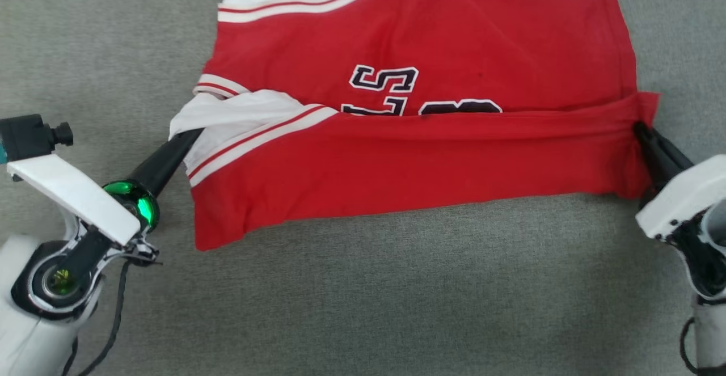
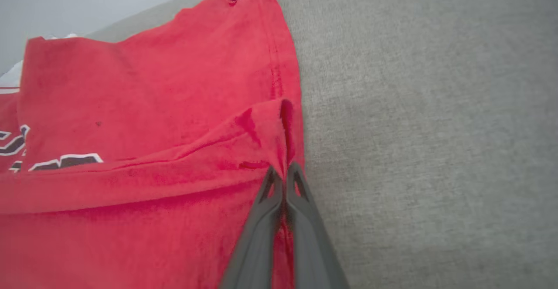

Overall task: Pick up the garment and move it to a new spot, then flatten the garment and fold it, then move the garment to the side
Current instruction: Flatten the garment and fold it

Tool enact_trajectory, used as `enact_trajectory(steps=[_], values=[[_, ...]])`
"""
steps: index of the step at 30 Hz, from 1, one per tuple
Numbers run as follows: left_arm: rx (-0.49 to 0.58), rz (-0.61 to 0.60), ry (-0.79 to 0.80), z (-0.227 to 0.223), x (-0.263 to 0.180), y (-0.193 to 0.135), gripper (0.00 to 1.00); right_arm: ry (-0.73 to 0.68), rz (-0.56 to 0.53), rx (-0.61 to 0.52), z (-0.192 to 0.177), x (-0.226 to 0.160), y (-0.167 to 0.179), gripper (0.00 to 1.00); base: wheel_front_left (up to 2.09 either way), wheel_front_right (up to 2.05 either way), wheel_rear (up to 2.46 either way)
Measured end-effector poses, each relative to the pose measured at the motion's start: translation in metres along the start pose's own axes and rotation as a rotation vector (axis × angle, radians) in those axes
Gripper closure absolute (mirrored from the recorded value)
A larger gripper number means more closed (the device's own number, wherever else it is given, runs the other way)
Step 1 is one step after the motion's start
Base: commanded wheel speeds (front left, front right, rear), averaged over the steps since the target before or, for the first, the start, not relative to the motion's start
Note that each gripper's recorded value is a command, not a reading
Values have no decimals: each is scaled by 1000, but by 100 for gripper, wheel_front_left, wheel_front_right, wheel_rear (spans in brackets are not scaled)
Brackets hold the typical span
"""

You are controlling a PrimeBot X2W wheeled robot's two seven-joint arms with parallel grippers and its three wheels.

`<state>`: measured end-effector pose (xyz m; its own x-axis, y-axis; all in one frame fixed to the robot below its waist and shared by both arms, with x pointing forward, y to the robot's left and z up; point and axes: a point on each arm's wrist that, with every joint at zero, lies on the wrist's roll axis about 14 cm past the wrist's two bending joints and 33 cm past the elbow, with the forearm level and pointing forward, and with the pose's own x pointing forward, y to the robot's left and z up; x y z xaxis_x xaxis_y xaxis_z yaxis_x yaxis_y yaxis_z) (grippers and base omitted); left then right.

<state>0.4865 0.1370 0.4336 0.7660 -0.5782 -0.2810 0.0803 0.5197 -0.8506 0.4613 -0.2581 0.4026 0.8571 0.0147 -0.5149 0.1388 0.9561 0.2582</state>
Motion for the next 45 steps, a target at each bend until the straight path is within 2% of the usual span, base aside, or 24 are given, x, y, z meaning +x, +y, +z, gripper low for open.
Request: enact_trajectory(steps=[4,8,9,10,11,12,13,16,19,24,27,30,35,42,43,45], values=[[-4,37,23,-3,11,17,100,14,-13,-1,-11,7,-4,100,0,0,0],[59,67,54,-8,15,26,98,7,-18,-6,-12,9,-6,100,0,0,0],[83,75,56,-9,15,27,62,0,-16,-8,-11,9,-6,79,0,0,0],[113,78,55,-9,14,27,16,-5,-15,-11,-10,9,-5,59,0,0,0],[162,82,57,-8,13,26,0,-11,-14,-17,-9,8,-5,36,0,0,0],[185,84,54,-7,12,25,0,-12,-15,-24,-8,7,-5,7,0,0,0],[214,86,58,-7,9,24,0,-14,-14,-28,-7,6,-5,0,0,0,0],[406,88,81,0,-1,18,0,-46,-16,-53,3,0,-5,0,0,0,0],[547,76,94,8,-12,7,0,-81,-16,-62,12,-9,-6,0,0,0,0],[678,72,173,10,-33,-7,0,-134,3,-74,28,-23,1,0,0,0,0],[675,91,308,-10,-45,-2,0,-151,10,-80,33,-29,5,0,0,0,0],[622,94,402,-28,-47,1,0,-152,18,-77,32,-32,9,0,0,0,0],[541,155,592,-61,-52,28,0,-141,22,-68,25,-33,12,0,0,0,0],[477,196,689,-72,-35,51,0,-134,-30,-45,18,-36,-6,0,0,0,0],[461,199,701,-73,-34,53,4,-133,-34,-45,17,-36,-7,0,0,0,0],[461,198,727,-76,-31,55,62,-128,-42,-43,14,-37,-9,0,0,0,0]])
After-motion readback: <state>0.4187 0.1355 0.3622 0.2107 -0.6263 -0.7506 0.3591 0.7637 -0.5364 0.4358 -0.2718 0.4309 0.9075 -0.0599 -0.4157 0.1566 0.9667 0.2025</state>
